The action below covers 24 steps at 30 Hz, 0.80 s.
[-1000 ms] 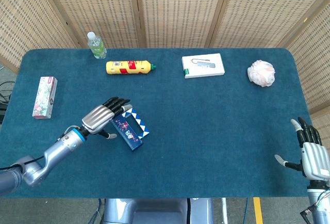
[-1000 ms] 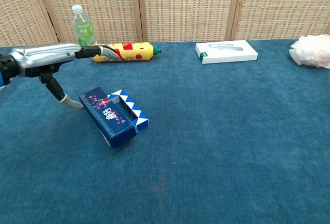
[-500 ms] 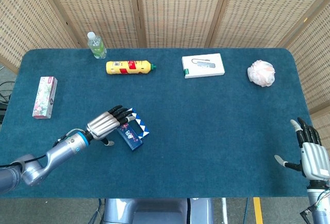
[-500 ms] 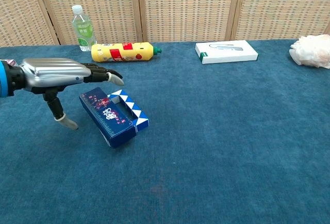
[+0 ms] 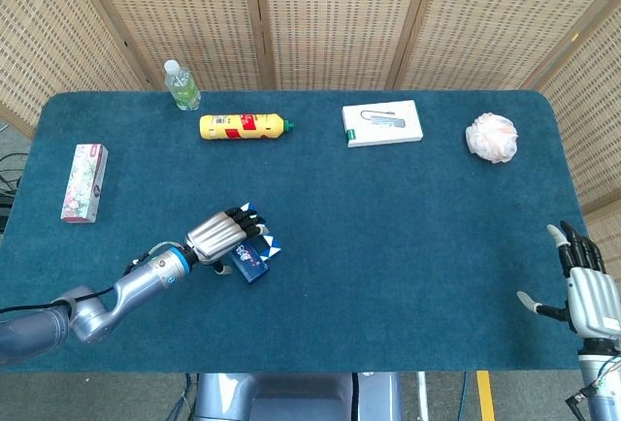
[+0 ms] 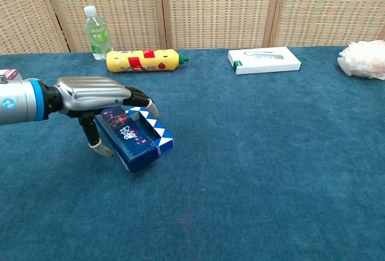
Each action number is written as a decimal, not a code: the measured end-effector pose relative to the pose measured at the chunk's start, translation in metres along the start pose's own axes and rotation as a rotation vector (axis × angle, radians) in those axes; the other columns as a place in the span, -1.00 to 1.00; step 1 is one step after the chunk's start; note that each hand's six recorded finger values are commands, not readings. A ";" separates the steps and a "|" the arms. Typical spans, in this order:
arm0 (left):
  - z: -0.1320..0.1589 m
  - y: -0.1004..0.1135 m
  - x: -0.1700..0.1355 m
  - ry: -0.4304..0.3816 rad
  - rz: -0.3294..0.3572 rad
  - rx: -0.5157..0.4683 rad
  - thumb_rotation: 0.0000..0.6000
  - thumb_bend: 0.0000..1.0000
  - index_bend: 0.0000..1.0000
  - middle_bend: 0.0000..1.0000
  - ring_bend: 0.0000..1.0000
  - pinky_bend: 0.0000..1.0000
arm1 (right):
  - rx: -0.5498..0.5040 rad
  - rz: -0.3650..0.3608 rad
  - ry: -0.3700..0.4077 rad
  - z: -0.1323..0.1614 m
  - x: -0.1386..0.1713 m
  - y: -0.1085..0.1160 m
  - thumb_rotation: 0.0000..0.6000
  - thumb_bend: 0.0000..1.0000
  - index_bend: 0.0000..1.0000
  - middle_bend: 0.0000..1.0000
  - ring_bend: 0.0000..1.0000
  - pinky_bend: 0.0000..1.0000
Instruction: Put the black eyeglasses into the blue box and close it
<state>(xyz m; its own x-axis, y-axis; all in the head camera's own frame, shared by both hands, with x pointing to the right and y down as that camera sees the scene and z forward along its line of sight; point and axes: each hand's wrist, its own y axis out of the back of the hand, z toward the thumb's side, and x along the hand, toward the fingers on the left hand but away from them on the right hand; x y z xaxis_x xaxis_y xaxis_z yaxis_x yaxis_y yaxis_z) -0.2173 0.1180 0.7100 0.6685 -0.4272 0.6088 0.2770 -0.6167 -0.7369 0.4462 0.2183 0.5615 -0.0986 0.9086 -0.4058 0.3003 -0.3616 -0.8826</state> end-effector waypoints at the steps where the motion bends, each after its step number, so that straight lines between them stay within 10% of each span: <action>1: 0.000 0.000 0.001 0.000 0.001 0.002 1.00 -0.96 -0.37 -0.28 -0.43 -0.41 | -0.001 0.000 0.000 0.000 0.000 0.000 1.00 -0.94 -1.00 -1.00 -1.00 -1.00; 11: 0.003 0.001 0.008 0.005 0.045 0.005 1.00 -0.77 0.03 0.07 -0.13 -0.30 | -0.001 -0.002 0.001 0.000 0.000 0.000 1.00 -0.94 -1.00 -1.00 -1.00 -1.00; 24: -0.002 0.003 0.010 0.020 0.084 0.021 1.00 -0.76 0.06 0.05 -0.15 -0.28 | 0.000 -0.002 0.002 0.001 0.000 0.000 1.00 -0.94 -1.00 -1.00 -1.00 -1.00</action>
<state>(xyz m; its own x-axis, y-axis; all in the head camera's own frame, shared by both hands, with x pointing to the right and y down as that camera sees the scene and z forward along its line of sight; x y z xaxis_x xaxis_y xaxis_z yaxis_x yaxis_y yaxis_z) -0.2111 0.1101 0.7144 0.6759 -0.4900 0.5505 0.2353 -0.5644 -0.7913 0.4458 0.2183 0.5610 -0.0972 0.9097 -0.4037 0.3003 -0.3600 -0.8833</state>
